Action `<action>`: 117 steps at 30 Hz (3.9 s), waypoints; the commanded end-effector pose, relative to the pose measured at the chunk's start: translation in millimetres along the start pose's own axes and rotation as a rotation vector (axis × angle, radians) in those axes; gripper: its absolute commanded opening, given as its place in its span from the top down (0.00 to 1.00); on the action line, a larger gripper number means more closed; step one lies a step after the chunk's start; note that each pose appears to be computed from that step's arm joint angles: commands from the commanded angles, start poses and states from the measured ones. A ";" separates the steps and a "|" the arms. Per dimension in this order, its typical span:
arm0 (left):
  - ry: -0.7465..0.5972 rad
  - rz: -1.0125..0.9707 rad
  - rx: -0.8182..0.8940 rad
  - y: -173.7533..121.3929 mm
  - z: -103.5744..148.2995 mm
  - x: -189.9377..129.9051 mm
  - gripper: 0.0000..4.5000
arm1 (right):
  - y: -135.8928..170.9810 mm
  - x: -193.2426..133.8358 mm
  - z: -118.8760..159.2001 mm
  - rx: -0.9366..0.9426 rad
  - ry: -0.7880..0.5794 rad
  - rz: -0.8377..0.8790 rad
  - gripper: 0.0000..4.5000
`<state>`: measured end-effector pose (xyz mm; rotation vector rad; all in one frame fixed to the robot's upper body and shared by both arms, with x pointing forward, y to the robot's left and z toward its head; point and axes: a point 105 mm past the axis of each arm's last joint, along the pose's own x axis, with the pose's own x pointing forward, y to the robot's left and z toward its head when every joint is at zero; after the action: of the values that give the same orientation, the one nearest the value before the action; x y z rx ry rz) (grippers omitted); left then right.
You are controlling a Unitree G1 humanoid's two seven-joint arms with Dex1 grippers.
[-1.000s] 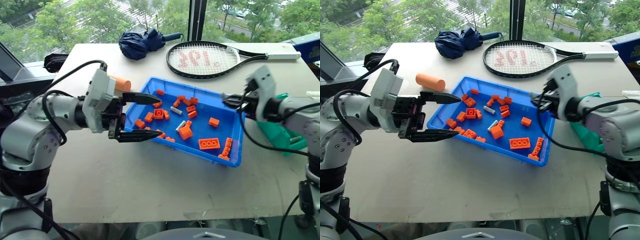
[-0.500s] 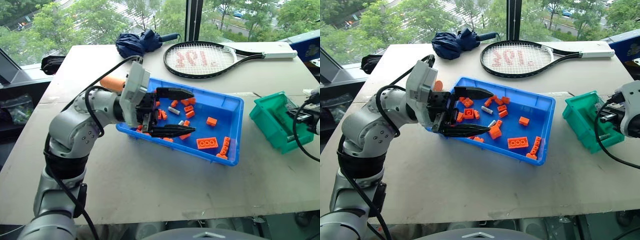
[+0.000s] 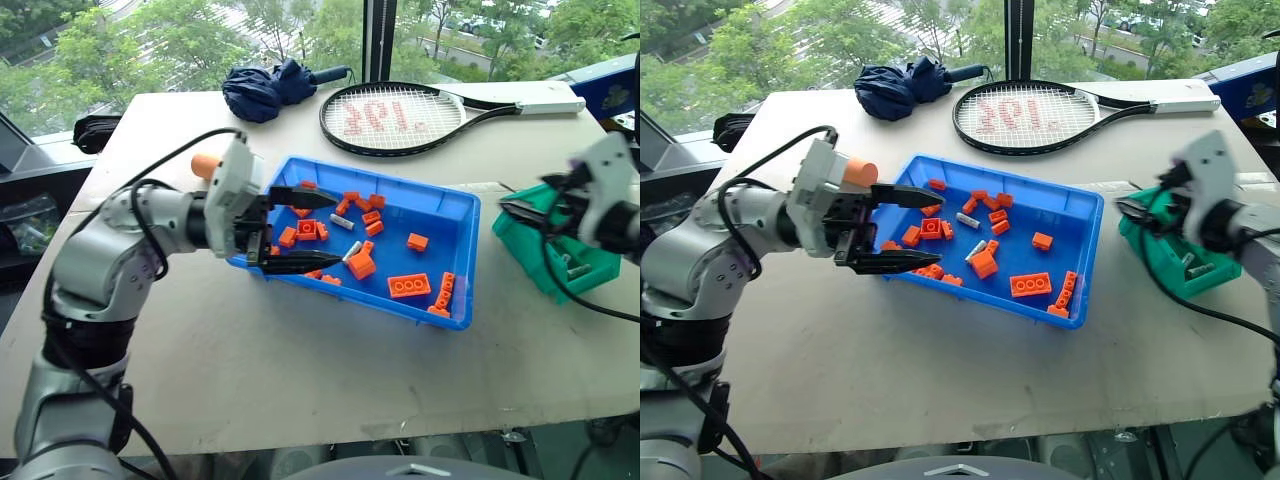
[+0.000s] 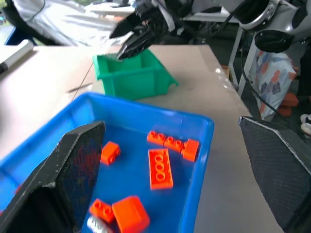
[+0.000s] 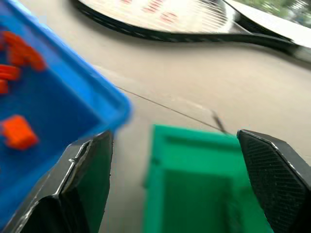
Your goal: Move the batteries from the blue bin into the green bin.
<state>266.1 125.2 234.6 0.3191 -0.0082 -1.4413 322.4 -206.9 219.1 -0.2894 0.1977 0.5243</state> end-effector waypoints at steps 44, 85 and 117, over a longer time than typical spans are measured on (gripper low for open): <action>0.166 0.264 0.011 -11.6 -16.3 -66.2 0.00 | 169.2 142.6 -7.8 -0.624 0.186 0.642 0.07; 0.151 0.297 0.035 -8.6 -16.2 -67.1 0.00 | 148.6 140.6 -3.5 -0.612 0.250 0.692 0.74; 0.134 0.263 0.051 0.7 -15.6 -66.1 0.00 | 100.0 99.3 19.5 -0.348 0.056 0.603 0.01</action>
<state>261.2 187.4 223.7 0.3886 0.0435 -1.1802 363.4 -88.1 178.0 -0.5512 0.3032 1.0838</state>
